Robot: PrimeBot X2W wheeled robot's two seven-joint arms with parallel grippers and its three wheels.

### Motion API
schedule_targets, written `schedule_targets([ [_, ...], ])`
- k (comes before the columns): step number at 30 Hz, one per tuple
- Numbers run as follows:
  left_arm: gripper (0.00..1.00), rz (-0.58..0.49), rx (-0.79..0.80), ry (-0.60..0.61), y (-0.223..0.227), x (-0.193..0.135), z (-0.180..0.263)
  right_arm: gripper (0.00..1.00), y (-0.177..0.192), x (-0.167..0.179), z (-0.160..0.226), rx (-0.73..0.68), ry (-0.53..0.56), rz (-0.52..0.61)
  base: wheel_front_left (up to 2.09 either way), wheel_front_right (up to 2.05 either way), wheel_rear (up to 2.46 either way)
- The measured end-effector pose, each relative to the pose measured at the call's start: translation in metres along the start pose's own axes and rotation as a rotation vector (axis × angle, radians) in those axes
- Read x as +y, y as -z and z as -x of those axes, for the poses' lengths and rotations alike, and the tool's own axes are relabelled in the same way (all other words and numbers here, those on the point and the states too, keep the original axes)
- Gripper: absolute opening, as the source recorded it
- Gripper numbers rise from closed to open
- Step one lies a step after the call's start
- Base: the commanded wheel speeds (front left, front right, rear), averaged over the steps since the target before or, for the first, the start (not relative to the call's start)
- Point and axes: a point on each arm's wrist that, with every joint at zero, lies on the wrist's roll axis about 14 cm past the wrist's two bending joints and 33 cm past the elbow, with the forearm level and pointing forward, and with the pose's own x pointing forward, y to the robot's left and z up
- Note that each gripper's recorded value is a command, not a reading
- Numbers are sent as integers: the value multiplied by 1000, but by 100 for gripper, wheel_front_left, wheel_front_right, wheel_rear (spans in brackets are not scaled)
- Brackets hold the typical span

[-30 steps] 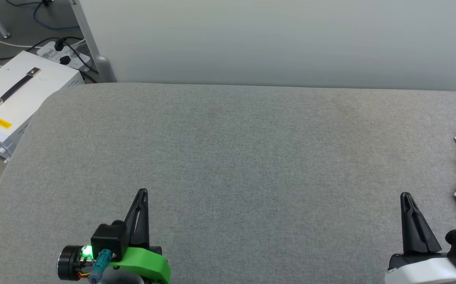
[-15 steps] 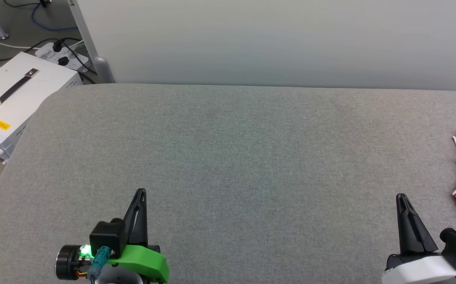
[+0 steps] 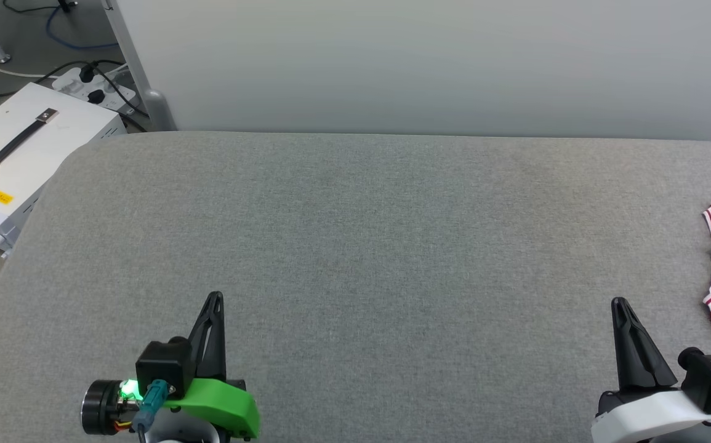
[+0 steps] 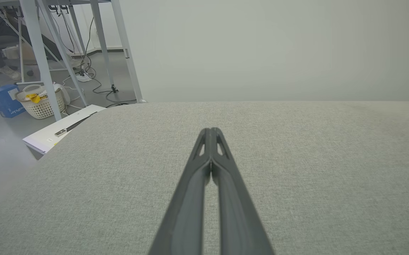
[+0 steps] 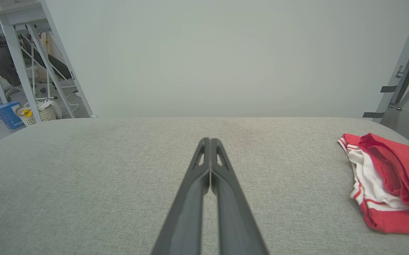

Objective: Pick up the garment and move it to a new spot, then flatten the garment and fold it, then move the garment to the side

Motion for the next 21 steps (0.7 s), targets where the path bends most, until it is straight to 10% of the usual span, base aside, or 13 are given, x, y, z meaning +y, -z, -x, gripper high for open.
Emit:
schedule_targets([
  [21, 0, -20, 22, -6, -1, 1, -3, 0, 3, 4, -3, 37, -14, 31, 0, 0, 0],
])
